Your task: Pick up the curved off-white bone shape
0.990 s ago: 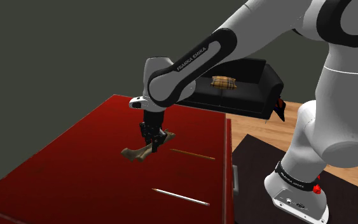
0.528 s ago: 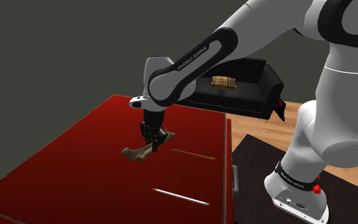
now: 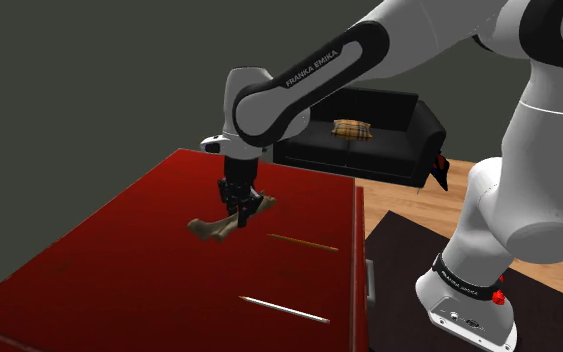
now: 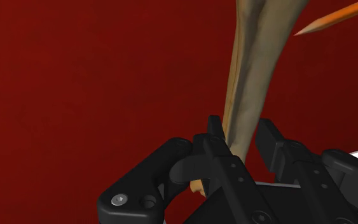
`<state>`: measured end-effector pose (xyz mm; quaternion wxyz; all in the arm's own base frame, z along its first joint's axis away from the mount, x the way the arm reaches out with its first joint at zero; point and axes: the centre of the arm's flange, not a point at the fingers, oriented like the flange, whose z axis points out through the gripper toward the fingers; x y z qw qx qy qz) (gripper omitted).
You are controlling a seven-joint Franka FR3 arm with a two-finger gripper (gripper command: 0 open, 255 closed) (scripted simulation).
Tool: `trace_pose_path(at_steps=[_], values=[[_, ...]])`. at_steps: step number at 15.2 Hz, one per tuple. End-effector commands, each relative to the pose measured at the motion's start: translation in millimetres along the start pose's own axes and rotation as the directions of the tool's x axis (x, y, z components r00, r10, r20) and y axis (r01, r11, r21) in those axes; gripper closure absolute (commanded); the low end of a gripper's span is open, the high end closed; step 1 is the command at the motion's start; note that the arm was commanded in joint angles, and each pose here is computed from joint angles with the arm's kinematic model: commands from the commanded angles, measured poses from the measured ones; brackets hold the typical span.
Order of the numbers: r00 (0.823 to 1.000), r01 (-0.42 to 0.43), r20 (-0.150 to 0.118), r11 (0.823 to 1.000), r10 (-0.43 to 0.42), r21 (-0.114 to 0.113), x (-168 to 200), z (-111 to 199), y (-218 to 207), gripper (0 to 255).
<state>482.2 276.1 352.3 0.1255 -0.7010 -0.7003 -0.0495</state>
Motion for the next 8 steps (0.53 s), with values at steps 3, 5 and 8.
trace_pose_path(at_steps=[3,5,8], values=[[1.000,0.000,0.000,1.000,0.000,0.000,5.0,-19.7,-2.2,255],[1.000,0.000,0.000,1.000,0.000,0.000,7.5,-29.9,-3.3,255],[1.000,0.000,0.000,1.000,0.000,0.000,9.0,-35.8,-4.0,255]])
